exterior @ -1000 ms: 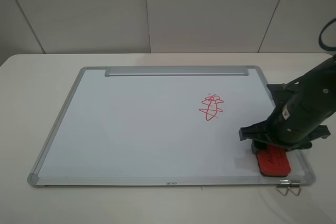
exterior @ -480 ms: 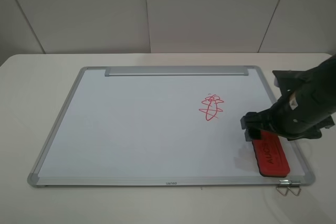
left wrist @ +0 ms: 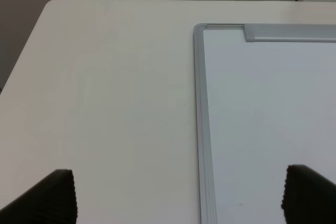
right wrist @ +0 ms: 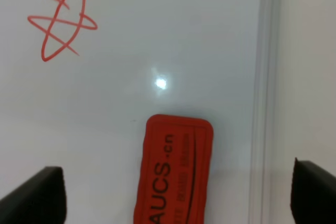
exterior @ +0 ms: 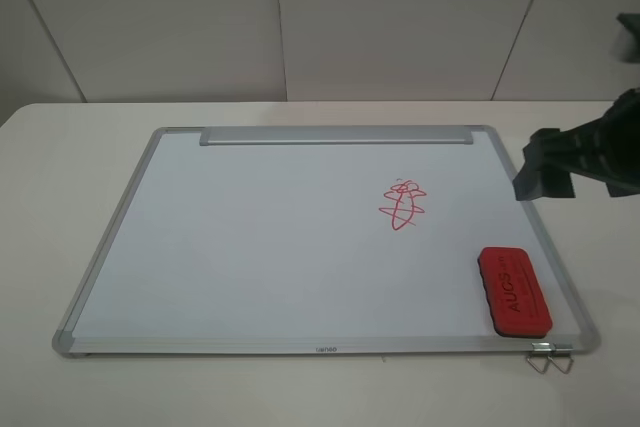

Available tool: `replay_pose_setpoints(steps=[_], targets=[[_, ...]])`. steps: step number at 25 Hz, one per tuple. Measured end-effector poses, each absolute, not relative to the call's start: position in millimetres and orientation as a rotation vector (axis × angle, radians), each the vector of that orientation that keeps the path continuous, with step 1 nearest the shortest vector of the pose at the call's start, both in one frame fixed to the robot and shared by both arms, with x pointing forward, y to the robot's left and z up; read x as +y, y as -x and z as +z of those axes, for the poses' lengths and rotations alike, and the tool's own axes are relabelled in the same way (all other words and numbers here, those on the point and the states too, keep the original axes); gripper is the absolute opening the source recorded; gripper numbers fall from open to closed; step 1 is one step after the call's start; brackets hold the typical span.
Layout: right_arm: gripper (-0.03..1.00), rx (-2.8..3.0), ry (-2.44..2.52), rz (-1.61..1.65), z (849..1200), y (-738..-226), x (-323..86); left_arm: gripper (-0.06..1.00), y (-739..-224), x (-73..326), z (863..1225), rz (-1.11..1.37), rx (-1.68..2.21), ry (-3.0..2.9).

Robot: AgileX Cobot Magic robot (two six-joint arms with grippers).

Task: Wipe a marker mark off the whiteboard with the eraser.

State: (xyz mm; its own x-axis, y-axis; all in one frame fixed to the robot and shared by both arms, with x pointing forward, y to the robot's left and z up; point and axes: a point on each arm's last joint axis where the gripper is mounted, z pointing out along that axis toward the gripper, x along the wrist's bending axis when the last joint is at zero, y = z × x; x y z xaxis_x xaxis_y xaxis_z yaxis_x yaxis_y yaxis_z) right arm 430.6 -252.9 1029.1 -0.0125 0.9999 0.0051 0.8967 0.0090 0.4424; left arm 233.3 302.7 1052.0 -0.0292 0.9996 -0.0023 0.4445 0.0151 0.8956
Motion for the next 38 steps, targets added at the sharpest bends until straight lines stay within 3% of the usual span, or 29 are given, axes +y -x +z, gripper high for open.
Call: replay_pose_setpoints(steps=[9, 21, 27, 38], targets=[[0.76, 1.714, -1.974, 0.585, 1076, -377, -297, 0.78, -233, 303, 1052, 0.969, 1.567, -1.52], [0.76, 1.494, -1.779, 0.883, 1111, -296, -305, 0.78, -233, 303, 1052, 0.969, 1.567, -1.52], [0.76, 1.411, -1.7, 0.981, 1113, -260, -308, 0.78, -233, 303, 1052, 0.969, 1.567, -1.52], [0.76, 1.346, -1.625, 1.059, 1069, -230, -310, 0.78, -233, 303, 1052, 0.969, 1.567, -1.52]])
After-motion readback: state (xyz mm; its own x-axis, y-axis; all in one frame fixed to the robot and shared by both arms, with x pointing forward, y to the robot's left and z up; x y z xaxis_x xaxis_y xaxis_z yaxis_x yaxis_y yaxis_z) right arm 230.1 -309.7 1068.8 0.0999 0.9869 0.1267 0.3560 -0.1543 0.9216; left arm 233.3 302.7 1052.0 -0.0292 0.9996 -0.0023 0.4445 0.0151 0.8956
